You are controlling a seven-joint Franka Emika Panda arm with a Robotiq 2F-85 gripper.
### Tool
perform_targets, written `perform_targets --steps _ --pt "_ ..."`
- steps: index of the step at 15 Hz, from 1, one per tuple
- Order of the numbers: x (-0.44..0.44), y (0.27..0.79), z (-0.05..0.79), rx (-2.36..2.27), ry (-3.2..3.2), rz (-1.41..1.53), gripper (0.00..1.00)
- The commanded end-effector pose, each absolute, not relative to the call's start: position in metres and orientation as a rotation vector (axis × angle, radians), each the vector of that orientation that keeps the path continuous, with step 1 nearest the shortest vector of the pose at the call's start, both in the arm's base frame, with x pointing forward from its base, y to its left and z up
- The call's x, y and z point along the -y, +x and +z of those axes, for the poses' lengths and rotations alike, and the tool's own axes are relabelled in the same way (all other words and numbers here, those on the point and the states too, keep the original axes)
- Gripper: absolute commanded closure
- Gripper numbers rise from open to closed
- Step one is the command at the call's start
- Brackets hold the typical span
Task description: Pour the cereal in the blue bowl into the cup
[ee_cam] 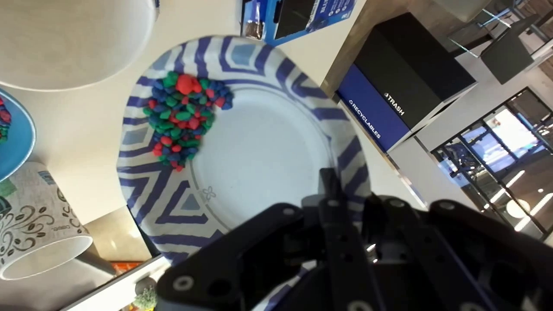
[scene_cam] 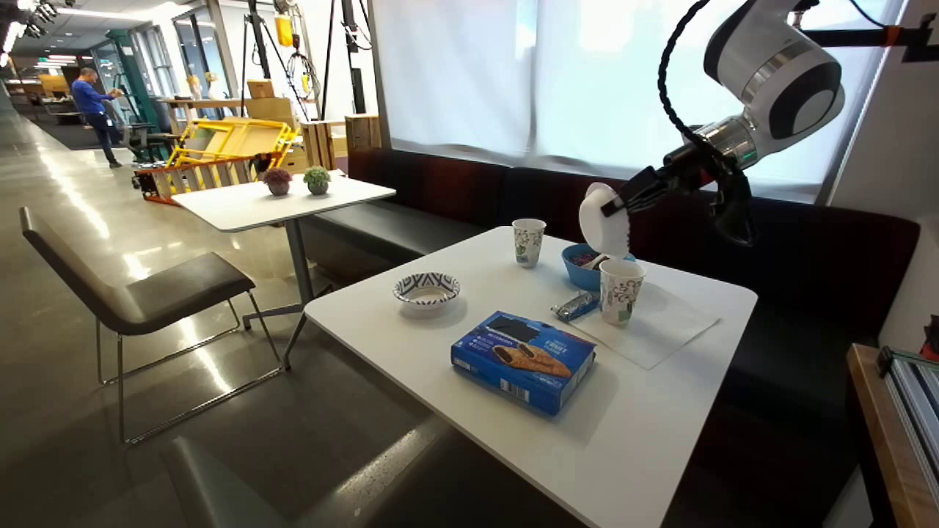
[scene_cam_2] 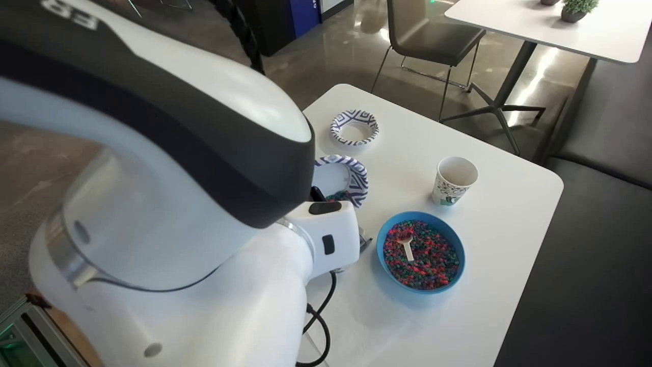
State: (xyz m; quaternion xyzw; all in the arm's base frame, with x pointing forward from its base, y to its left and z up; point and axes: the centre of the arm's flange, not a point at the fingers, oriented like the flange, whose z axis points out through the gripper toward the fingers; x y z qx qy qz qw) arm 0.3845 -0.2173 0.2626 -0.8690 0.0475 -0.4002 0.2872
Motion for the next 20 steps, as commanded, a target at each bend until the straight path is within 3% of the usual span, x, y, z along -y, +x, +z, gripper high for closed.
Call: perform_targets --steps 1,20 --pt "0.222 0.379 0.252 -0.13 -2.278 -1.106 0.99" --pt "0.232 0.369 0.246 -0.111 -2.21 -1.141 0.99"
